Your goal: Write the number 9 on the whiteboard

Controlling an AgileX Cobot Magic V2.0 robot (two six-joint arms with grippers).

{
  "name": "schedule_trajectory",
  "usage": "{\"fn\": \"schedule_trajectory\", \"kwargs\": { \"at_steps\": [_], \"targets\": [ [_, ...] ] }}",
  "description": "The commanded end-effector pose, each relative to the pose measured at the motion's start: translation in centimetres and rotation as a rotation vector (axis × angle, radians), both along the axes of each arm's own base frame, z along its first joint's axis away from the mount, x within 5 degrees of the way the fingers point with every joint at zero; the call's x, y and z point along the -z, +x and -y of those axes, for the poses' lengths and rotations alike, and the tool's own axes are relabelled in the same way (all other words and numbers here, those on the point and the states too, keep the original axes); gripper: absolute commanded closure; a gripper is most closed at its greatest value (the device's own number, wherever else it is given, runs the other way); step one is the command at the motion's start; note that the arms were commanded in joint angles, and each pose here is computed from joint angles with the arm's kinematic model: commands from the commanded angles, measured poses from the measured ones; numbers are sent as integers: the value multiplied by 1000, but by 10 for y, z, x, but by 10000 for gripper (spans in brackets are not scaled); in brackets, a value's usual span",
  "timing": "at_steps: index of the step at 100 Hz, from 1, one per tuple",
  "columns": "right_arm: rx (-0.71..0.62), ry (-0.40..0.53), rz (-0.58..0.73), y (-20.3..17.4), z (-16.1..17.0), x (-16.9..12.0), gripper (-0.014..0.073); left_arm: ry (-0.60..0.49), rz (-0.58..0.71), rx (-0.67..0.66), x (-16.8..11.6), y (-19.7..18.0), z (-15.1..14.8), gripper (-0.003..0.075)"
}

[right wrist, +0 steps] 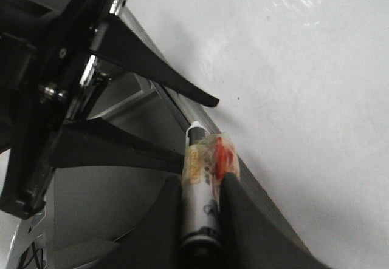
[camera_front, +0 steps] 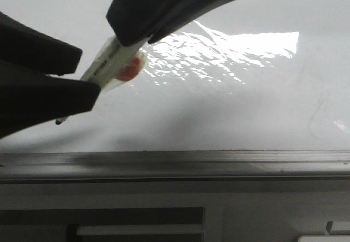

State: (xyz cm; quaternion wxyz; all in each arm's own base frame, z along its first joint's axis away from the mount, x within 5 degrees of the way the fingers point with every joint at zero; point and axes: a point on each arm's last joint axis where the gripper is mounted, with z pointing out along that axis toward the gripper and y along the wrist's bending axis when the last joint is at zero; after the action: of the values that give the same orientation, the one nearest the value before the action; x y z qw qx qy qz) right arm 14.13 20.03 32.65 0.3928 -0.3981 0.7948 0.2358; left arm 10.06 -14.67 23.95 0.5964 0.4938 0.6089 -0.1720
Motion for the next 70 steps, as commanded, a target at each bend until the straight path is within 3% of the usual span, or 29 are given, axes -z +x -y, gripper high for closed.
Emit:
{"fn": "schedule_trajectory", "kwargs": {
  "at_steps": [1, 29, 51, 70],
  "targets": [
    [41, 100, 49, 2, 5, -23, 656, -214, 54, -49, -32, -1, -8, 406],
    [178, 162, 58, 20, 29, -51, 656, -372, 54, -139, -55, -8, -37, 406],
    [264, 199, 109, 36, 44, -81, 656, -376, 61, -157, -56, -6, -40, 406],
    [347, 152, 63, 62, 48, -78, 655, -376, 61, -157, -56, -6, -40, 406]
  ]
}}
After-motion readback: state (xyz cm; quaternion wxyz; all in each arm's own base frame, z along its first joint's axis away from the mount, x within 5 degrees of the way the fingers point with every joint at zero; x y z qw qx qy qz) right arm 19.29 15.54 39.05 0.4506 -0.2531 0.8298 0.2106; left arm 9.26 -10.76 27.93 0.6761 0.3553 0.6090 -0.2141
